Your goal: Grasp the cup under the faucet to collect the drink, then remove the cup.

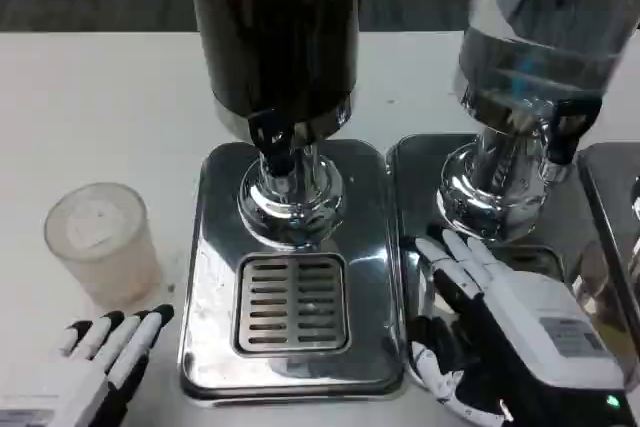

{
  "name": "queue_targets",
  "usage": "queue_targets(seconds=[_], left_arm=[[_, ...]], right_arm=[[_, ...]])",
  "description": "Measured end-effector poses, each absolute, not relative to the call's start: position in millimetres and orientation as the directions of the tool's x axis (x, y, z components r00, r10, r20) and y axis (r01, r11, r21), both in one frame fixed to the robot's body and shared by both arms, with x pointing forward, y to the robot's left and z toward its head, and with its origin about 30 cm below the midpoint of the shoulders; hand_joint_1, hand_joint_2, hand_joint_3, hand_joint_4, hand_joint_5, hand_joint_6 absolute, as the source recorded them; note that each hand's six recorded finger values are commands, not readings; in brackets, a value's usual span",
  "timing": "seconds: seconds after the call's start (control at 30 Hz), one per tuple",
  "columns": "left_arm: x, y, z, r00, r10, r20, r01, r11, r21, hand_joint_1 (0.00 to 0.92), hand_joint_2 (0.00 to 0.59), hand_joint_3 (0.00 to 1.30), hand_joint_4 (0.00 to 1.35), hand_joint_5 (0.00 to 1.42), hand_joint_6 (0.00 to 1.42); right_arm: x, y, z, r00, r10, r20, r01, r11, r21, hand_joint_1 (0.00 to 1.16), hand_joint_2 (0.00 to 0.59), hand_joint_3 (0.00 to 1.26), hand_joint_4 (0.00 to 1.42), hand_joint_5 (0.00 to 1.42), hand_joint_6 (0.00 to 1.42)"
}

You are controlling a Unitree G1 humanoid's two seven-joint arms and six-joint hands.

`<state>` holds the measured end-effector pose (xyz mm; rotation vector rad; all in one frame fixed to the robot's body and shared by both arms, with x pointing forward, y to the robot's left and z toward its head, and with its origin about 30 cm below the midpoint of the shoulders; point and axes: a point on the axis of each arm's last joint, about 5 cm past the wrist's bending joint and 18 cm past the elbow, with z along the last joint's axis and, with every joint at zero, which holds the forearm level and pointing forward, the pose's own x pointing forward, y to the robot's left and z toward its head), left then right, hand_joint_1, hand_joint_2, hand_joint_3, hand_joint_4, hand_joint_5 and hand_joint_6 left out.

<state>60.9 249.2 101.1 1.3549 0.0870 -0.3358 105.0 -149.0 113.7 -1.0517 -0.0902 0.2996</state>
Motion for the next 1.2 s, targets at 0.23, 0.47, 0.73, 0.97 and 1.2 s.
queue_targets(seconds=[0.23,0.47,0.73,0.97,1.2], left_arm=[[61.0,249.0,101.2,0.949,-0.187,-0.254,0.287,0.175,0.942,0.000,0.114,0.00,0.00,0.00,0.00],[61.6,249.2,101.3,0.950,-0.183,-0.251,0.284,0.182,0.941,0.000,0.112,0.00,0.00,0.00,0.00],[63.4,252.3,97.4,0.955,-0.158,-0.252,0.283,0.226,0.932,0.000,0.109,0.00,0.00,0.00,0.00],[64.9,257.1,94.6,0.960,-0.117,-0.255,0.278,0.256,0.926,0.000,0.108,0.00,0.00,0.00,0.00],[69.5,261.7,91.7,0.964,-0.076,-0.254,0.265,0.287,0.920,0.000,0.094,0.00,0.00,0.00,0.00]], right_arm=[[105.0,-149.2,113.7,0.956,0.285,-0.070,-0.200,0.461,-0.865,0.53,0.586,0.10,0.00,0.00,0.08],[105.0,-148.9,113.7,0.956,0.284,-0.069,-0.200,0.463,-0.863,0.53,0.586,0.10,0.00,0.00,0.07],[104.4,-149.1,113.4,0.956,0.284,-0.072,-0.204,0.468,-0.860,0.53,0.586,0.10,0.00,0.00,0.07],[104.4,-149.2,113.4,0.955,0.286,-0.075,-0.208,0.471,-0.857,0.53,0.586,0.10,0.00,0.00,0.07],[104.5,-149.4,113.2,0.956,0.284,-0.079,-0.211,0.472,-0.856,0.53,0.586,0.10,0.00,0.00,0.07]])
